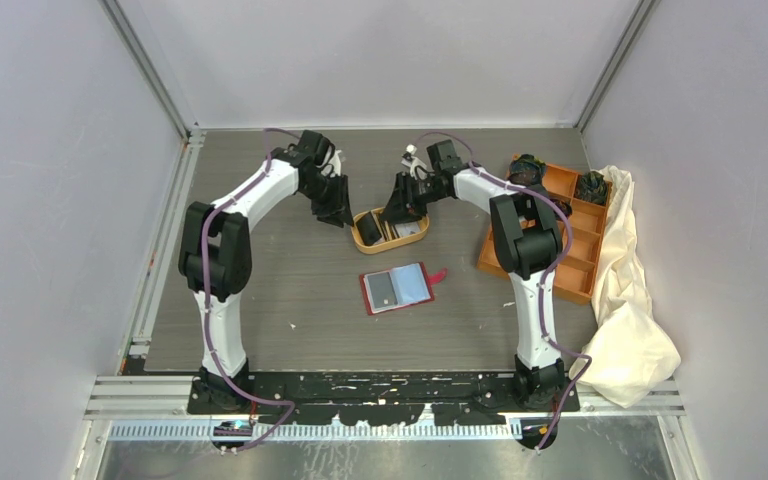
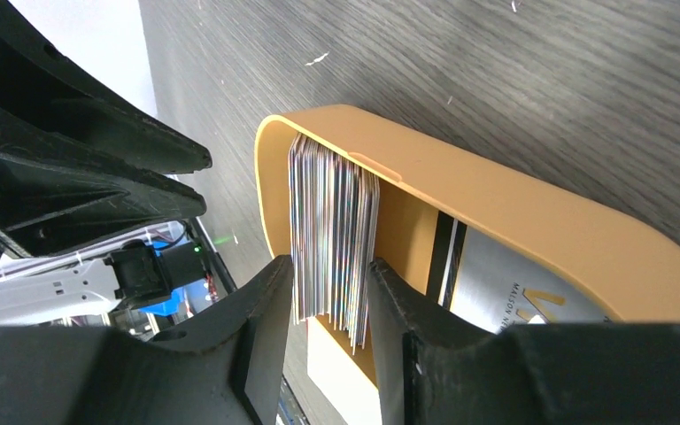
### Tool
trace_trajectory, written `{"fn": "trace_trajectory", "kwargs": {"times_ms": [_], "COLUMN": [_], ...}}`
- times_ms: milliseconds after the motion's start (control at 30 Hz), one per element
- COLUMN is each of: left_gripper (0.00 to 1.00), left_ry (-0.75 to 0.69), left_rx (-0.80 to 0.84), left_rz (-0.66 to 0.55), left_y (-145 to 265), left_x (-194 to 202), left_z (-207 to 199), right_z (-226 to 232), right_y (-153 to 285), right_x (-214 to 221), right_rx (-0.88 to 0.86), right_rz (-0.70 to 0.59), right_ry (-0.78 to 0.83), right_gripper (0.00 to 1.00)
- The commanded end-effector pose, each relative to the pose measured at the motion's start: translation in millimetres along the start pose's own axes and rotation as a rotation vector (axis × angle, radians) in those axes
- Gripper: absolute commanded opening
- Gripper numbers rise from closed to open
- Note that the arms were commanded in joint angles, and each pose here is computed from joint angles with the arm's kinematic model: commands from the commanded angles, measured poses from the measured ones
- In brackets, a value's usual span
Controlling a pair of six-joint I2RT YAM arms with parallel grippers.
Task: Put the credit cards into the card holder
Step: Pick up the credit card from the storage box.
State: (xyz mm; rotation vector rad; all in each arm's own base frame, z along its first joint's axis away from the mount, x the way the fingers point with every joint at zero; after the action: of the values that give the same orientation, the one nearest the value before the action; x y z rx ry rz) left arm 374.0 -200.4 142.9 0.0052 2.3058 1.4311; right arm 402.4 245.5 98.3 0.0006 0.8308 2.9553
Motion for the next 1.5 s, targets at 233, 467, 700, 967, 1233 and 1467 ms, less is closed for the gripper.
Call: {"fn": "trace_trajectory", "kwargs": {"times_ms": [233, 467, 700, 967, 1233, 1467], "left_gripper": [0.31, 0.3, 0.28, 0.28, 0.27, 0.27], "left_ry": [-0.027, -0.027, -0.027, -0.027, -0.029, -0.031], "left_rx": [0.039, 0.042, 0.046, 0.049, 0.052, 0.054], "left_rz": [-0.02, -0.012, -0.003, 0.005, 0.002, 0.003], "left_y": [7.7, 5.7, 3.9, 2.5, 4.3, 4.1], "left_x": [-9.1, -8.3, -7.4, -6.9, -7.6, -7.9], "left_z": [-10.5, -10.6, -11.0, -11.5, -12.4, -12.6], "right_z": [17.0, 31.4, 32.9, 28.3, 27.0, 28.9], "right_y": [-14.7, -15.6, -17.8, -30.7, -37.4, -44.1], "right_x": [11.2, 12.6, 11.4, 18.8, 27.8, 34.8], "right_rx": [-0.03, -0.16, -0.181, -0.151, -0.083, -0.067], "right_rz": [0.069, 0.078, 0.067, 0.096, 0.118, 0.14], "right_ry": [0.062, 0.022, -0.011, -0.028, 0.026, 0.063], "right_gripper": [0.45, 0.42, 0.36, 0.4, 0.52, 0.61]}}
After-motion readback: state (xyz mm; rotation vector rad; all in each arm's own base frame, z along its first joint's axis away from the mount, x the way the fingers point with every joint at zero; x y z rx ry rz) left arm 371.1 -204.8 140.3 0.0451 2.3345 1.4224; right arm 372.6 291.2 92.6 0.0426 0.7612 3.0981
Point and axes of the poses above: each gripper's point midway between its finger pads, its own y axis back along the fingers, its own z axis along the line the jaws close on, x = y × z, the point moved 6 cm from there along y, back along the fingers, and after that the axes turned 14 degrees about -y, right-handed, at the moved point
